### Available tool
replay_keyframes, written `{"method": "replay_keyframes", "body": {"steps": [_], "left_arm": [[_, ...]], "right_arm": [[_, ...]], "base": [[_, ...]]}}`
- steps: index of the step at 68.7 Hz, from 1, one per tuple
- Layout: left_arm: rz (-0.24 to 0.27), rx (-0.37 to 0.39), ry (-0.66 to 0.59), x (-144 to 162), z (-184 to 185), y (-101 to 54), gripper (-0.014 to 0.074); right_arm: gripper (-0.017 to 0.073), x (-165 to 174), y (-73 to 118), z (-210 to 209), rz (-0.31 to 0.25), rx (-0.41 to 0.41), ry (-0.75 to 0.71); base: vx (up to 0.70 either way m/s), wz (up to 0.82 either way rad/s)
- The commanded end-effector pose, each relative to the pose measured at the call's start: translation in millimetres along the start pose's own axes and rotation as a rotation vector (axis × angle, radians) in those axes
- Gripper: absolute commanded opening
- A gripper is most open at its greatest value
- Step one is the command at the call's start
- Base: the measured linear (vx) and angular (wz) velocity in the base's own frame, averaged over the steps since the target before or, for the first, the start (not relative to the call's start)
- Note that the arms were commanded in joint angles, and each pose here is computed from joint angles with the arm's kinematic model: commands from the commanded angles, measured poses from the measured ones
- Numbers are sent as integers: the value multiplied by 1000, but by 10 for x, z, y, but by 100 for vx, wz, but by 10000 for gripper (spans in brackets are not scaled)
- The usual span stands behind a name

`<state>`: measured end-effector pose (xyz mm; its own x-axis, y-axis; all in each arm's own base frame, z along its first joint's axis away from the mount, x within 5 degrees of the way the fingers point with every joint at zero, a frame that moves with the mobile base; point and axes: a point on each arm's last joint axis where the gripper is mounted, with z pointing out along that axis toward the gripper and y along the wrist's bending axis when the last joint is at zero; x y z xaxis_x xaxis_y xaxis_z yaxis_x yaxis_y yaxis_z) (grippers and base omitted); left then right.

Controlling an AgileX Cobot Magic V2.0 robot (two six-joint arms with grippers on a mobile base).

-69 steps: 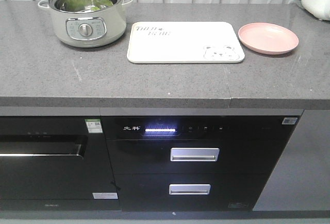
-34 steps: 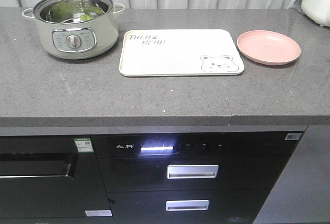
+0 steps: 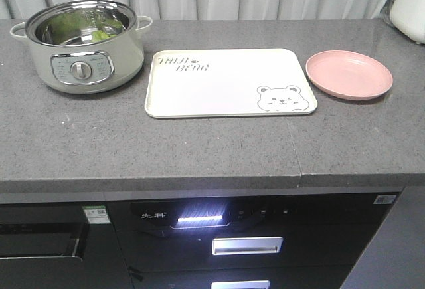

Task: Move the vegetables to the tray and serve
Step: 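Drive up to the counter edge facing the pot, tray and plate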

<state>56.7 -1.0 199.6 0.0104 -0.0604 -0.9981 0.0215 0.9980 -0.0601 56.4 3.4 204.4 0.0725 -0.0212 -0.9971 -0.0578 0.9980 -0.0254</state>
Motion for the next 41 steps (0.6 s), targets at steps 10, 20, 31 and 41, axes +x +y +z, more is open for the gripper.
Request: {"method": "replay_keyframes", "body": {"steps": [10,20,31,41], "left_arm": [[-2,13,-60,13,-3,-6,-6],[-2,13,-60,13,-3,-6,-6],[-2,13,-60,13,-3,-6,-6],[-2,13,-60,13,-3,-6,-6]], "right_arm": [[-3,-9,13,9,-12,-13,-49],[-3,-9,13,9,-12,-13,-49],[-3,-9,13,9,-12,-13,-49],[-3,-9,13,9,-12,-13,-49]], "base": [[11,-2],[10,-2],[8,-2],[7,-1]]}}
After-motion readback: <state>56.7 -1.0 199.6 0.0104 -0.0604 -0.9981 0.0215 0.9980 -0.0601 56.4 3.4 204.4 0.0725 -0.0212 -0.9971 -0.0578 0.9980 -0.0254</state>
